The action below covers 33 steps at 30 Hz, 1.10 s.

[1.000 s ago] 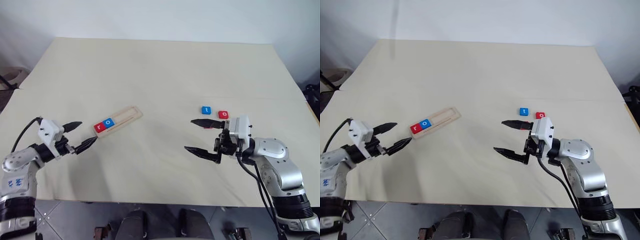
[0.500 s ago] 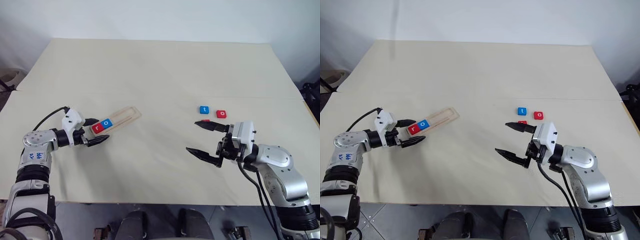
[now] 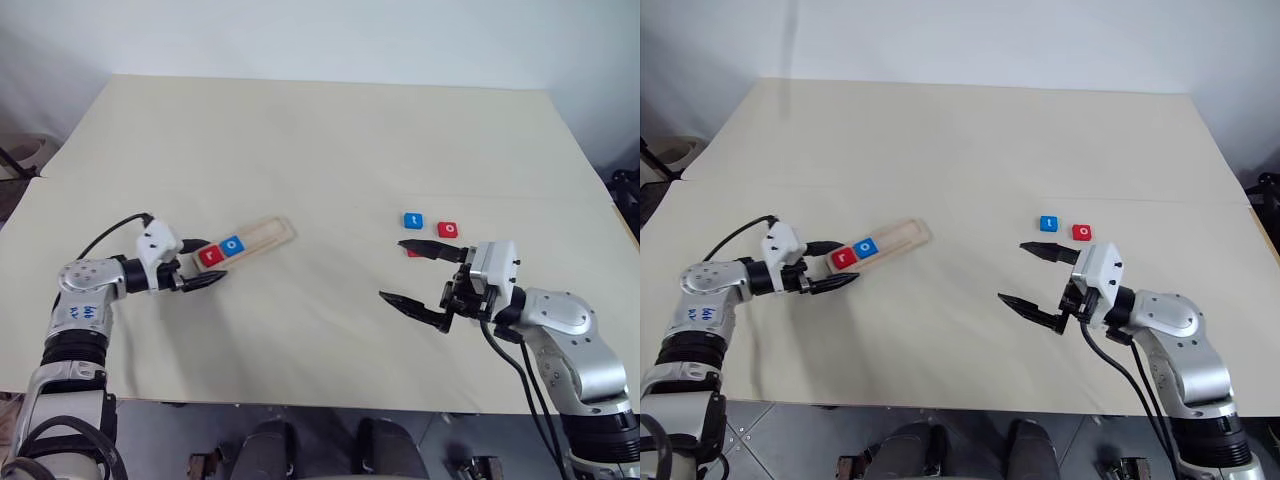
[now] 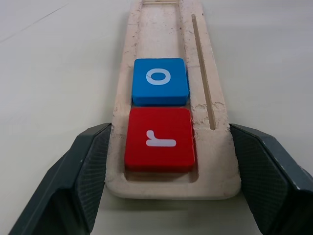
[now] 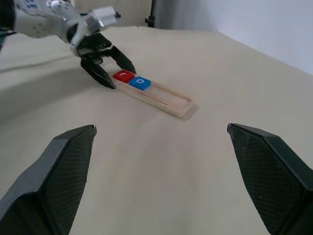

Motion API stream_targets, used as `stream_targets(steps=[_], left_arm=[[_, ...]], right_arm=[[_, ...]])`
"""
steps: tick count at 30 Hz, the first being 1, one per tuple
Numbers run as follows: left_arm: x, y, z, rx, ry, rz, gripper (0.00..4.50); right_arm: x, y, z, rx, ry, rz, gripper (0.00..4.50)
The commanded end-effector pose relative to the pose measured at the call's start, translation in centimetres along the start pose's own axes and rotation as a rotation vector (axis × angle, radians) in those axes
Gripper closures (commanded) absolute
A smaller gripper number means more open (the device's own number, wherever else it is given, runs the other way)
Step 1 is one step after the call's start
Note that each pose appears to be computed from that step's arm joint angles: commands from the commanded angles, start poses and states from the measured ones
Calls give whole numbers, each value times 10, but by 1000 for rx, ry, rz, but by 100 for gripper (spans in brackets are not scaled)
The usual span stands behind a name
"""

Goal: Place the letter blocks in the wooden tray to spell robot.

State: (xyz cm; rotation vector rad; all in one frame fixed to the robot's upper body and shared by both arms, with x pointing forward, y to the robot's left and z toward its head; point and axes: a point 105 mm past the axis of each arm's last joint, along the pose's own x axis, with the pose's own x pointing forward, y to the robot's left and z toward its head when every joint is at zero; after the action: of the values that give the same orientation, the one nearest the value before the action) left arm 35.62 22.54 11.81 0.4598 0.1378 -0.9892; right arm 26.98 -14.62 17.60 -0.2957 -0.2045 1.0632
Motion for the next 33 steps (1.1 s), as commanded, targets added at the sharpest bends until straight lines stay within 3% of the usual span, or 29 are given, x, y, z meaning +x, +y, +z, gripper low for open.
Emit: stream_targets(steps=[1,8,15,26,27,28,33], left_arm=[[25,-18,32,122,-54,-133,110],[76,-56,57,196,-68,-366,110],[108,-68,62,197,-48,-453,110],[114,-70,52,112,-15,-481,110],[114,-70,53,111,-22,-477,38],[113,-69,54,106,-33,-473,16],[84,-53,69,121,-179,-405,2]], right_arm=[[-21,-8,2,-33,29,-56,0],[-62,-4,-10,12,142,-157,0],[-92,11,-14,51,216,-239,0],[-108,19,-14,69,233,-312,0],[-108,19,-14,69,233,-313,0],[-108,19,-15,71,234,-313,0],[-100,6,-14,104,162,-372,0]])
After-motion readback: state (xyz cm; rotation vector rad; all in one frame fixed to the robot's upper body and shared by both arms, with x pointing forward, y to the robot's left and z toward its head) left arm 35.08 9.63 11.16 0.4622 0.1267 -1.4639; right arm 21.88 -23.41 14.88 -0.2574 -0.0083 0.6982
